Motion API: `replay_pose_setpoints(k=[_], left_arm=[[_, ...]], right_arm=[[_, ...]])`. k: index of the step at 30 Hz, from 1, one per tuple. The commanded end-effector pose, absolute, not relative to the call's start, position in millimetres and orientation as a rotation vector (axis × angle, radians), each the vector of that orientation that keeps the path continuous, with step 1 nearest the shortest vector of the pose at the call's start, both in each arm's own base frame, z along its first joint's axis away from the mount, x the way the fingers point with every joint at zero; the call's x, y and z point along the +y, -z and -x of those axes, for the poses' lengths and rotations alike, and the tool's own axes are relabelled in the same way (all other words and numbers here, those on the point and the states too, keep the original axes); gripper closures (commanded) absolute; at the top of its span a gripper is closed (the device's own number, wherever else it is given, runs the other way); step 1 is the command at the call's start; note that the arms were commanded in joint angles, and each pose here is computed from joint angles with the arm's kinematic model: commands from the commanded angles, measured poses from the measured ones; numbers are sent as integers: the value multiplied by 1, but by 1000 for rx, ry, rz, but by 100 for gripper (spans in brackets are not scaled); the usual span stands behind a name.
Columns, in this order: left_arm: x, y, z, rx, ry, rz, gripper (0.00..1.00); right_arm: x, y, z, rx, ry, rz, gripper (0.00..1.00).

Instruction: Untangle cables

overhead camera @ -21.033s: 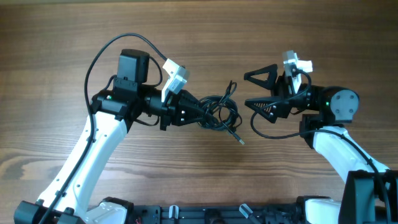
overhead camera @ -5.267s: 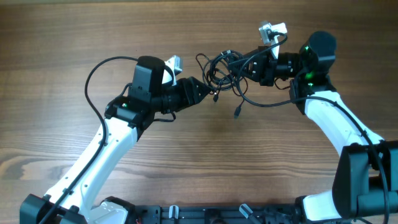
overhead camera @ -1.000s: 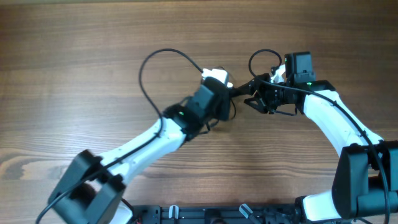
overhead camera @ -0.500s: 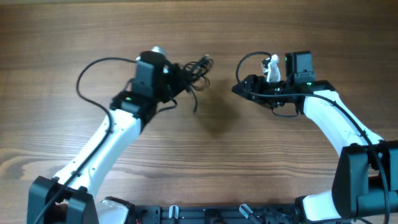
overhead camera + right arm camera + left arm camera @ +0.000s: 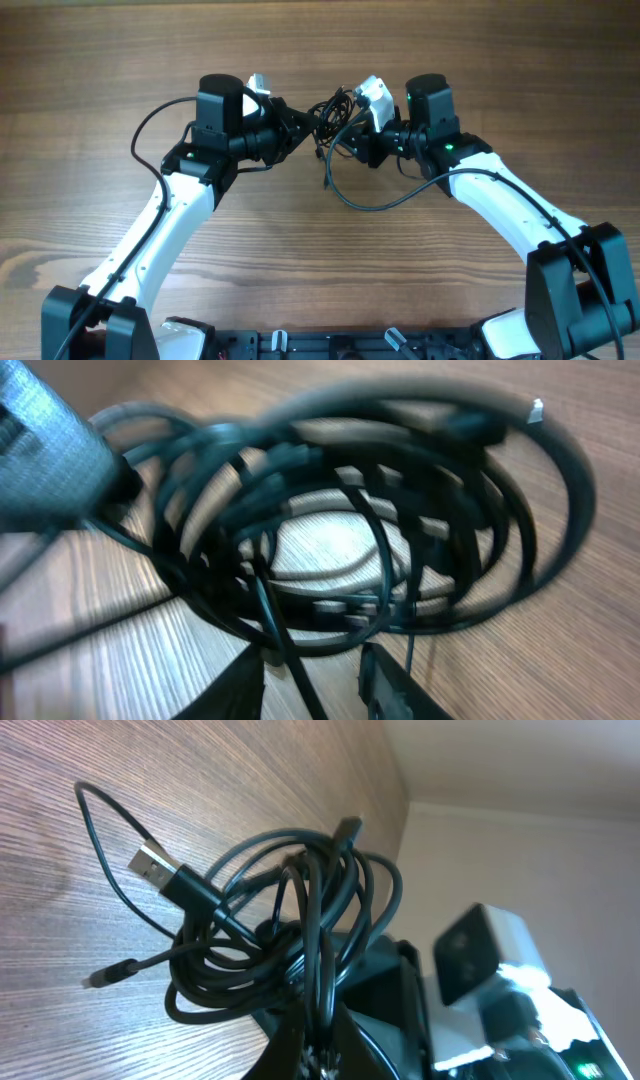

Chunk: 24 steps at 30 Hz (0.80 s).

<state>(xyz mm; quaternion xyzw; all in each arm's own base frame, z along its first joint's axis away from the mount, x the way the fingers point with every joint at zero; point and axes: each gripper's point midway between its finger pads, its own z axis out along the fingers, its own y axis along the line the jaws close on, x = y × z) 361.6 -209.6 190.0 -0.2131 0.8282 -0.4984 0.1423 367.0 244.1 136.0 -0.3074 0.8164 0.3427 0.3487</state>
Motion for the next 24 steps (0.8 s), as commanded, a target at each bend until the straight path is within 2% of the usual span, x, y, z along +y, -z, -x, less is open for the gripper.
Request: replay_pose_setpoints(k=[1,3,5,7,9,12,14,15,16,18,19,21,22,23,24], left_arm=[[-213,-206,-355,2369,1487,474,96],[-208,-200,-353,2384,1425,374,96],[-187,-180,-351,2449,1324,441,96],[-161,-153,-345,2540,1167,624,96],[-145,-136,-341,2588,1013,665,96],[-133,-132,-347,2572,924,688,96],[-127,-134,-352,2542,935,761,96],[-125,-134,-353,2531,942,800,96],[-124,-135,-354,2526,945,810,96],[-128,-136,-353,2529,974,796,96],[-133,-138,-351,2538,1010,780,96],[-141,-142,-346,2557,1062,667,96],[-141,-141,-345,2564,1051,633,76],[-139,-139,-344,2575,1023,612,33],[-129,-130,-343,2596,926,641,3]], right_arm=[[233,-130,-372,2155,-787,786,96],[224,-134,-376,2200,-824,669,96],[210,-156,-376,2188,-938,561,96],[209,-203,-359,2002,-1223,654,96],[210,-231,-340,1843,-1404,772,96],[207,-220,-339,1911,-1404,728,96],[197,-195,-352,2077,-1284,583,96],[180,-170,-366,2254,-1159,353,96],[170,-158,-373,2333,-1092,207,90],[134,-122,-382,2511,-902,-319,1],[126,-114,-380,2538,-852,-443,0],[129,-115,-378,2543,-864,-386,0],[131,-116,-377,2542,-874,-351,1],[132,-116,-376,2545,-874,-327,0],[132,-115,-375,2550,-867,-310,0]])
